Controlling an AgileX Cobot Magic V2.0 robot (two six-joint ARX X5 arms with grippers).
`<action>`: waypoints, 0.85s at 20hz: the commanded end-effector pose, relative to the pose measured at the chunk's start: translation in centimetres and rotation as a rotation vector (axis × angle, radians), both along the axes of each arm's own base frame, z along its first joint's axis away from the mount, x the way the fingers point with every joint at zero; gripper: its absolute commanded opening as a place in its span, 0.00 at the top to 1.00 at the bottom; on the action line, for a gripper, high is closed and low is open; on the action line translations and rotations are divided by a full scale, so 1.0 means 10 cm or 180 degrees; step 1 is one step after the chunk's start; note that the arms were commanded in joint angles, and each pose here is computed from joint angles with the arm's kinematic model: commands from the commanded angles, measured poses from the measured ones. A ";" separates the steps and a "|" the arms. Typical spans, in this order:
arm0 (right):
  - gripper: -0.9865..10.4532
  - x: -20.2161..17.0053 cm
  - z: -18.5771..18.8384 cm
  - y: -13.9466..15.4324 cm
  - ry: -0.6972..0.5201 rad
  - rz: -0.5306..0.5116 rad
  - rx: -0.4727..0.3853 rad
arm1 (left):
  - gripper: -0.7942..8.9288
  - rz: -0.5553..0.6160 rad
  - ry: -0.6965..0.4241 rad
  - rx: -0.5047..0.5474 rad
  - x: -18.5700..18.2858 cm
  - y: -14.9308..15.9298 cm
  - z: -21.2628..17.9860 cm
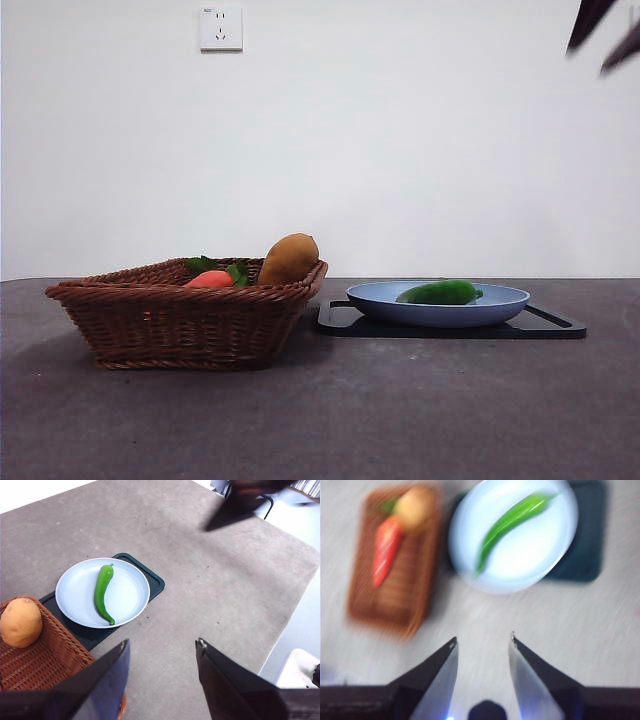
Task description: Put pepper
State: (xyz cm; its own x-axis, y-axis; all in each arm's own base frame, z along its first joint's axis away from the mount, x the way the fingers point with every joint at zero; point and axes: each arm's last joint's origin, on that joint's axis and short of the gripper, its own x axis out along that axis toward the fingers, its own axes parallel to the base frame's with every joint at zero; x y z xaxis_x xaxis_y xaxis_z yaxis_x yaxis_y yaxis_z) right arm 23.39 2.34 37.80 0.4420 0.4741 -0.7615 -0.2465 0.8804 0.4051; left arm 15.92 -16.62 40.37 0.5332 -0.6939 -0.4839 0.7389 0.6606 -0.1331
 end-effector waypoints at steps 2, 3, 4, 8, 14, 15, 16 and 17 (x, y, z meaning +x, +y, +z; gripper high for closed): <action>0.81 -0.55 0.27 0.08 -0.0245 0.0377 -0.0104 | 0.68 -0.0050 -0.0067 0.0000 0.00 -0.03 0.04; 0.83 -0.71 0.32 0.09 -0.0311 0.0445 -0.0107 | 0.72 -0.0051 -0.0070 0.0001 0.00 -0.03 0.04; 0.86 -0.85 0.36 0.10 -0.0385 0.0531 -0.0118 | 0.77 -0.0051 -0.0070 -0.0001 0.00 -0.03 0.04; 0.91 -1.18 0.48 0.10 -0.0739 0.0710 -0.0131 | 0.91 -0.0047 -0.0075 -0.0015 0.00 -0.03 0.04; 0.90 -1.24 0.50 0.09 -0.0779 0.0646 -0.0125 | 0.91 -0.0049 -0.0129 -0.0071 0.01 -0.04 0.06; 0.90 -1.24 0.50 0.09 -0.0779 0.0645 -0.0125 | 0.91 -0.0048 -0.0143 -0.0084 0.01 -0.04 0.07; 0.90 -1.24 0.50 0.09 -0.0779 0.0646 -0.0125 | 0.91 -0.0048 -0.0150 -0.0091 0.01 -0.04 0.07; 0.90 -1.24 0.50 0.09 -0.0779 0.0647 -0.0124 | 0.91 -0.0048 -0.0150 -0.0091 0.01 -0.04 0.07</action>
State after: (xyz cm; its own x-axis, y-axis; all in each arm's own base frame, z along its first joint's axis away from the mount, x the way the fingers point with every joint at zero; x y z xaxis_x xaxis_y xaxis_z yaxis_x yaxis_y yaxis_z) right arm 11.11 3.23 42.43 0.5137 0.5457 -0.6620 -0.5052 0.8161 0.2807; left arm 16.02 -16.72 40.64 0.5436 -0.7045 -0.4562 0.7443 0.6558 -0.1258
